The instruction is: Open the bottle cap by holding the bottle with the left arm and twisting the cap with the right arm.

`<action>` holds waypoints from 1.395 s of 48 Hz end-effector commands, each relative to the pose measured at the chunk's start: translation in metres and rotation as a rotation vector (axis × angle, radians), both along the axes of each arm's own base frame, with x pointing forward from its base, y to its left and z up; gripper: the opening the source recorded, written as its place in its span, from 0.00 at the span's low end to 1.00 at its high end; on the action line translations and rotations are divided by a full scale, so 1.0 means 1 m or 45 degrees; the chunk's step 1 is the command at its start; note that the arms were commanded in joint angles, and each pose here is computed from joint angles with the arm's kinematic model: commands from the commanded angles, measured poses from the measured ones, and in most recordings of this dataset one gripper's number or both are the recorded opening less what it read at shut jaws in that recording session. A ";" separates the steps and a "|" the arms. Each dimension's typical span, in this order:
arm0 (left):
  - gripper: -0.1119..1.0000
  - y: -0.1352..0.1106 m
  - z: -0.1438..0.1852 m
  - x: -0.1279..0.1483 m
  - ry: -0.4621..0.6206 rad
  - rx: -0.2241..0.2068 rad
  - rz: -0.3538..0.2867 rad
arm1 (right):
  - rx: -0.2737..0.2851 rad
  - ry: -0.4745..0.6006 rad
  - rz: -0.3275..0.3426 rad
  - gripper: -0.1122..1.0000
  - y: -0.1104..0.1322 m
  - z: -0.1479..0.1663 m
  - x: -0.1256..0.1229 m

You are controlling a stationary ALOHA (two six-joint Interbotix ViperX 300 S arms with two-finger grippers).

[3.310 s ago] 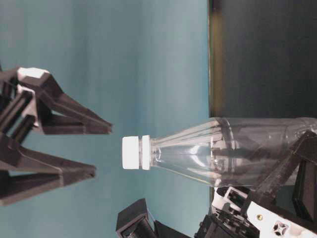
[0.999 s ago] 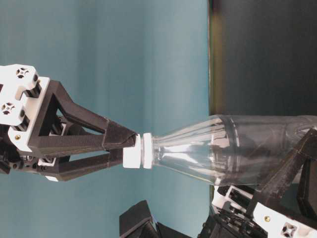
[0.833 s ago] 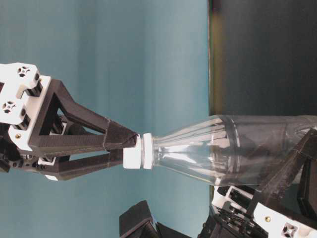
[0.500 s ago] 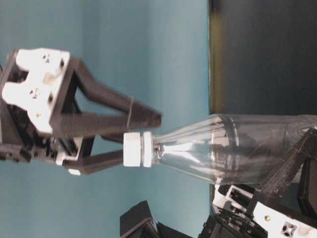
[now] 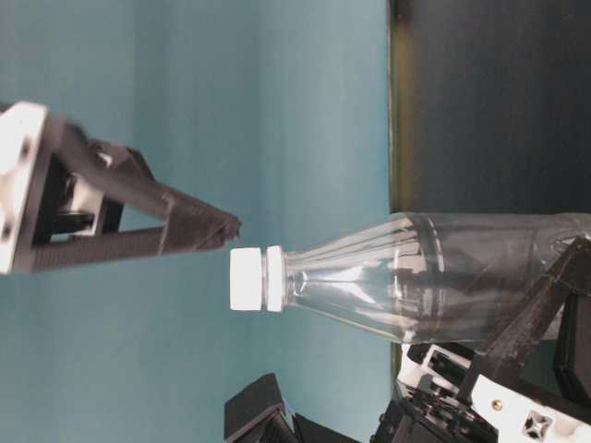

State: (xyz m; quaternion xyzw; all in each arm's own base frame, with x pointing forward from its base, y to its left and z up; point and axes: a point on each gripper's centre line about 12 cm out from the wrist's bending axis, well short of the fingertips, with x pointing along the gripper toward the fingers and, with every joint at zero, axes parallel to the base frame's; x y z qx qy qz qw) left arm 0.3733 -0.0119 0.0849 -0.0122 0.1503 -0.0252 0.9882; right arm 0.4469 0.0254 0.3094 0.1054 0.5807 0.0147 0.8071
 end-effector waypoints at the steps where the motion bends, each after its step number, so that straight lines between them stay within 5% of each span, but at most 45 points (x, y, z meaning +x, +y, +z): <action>1: 0.86 -0.001 0.003 0.003 -0.014 -0.001 -0.005 | 0.088 0.008 -0.232 0.80 -0.005 0.020 -0.002; 4: 0.86 -0.003 0.004 0.004 -0.017 -0.001 -0.011 | 0.152 0.059 -0.400 0.79 -0.005 0.020 -0.001; 7: 0.86 -0.003 0.004 0.004 -0.016 -0.001 -0.011 | 0.180 0.077 -0.478 0.79 -0.003 0.021 0.001; 20: 0.86 -0.002 0.003 0.002 -0.010 -0.003 -0.008 | 0.312 0.120 -0.610 0.79 0.008 0.019 0.011; 47: 0.86 -0.003 0.004 0.005 -0.017 -0.003 -0.008 | 0.255 0.158 -0.649 0.78 -0.001 -0.006 0.035; 67: 0.86 -0.002 0.003 0.004 -0.010 -0.003 -0.006 | 0.227 0.214 -0.635 0.67 0.002 -0.008 0.032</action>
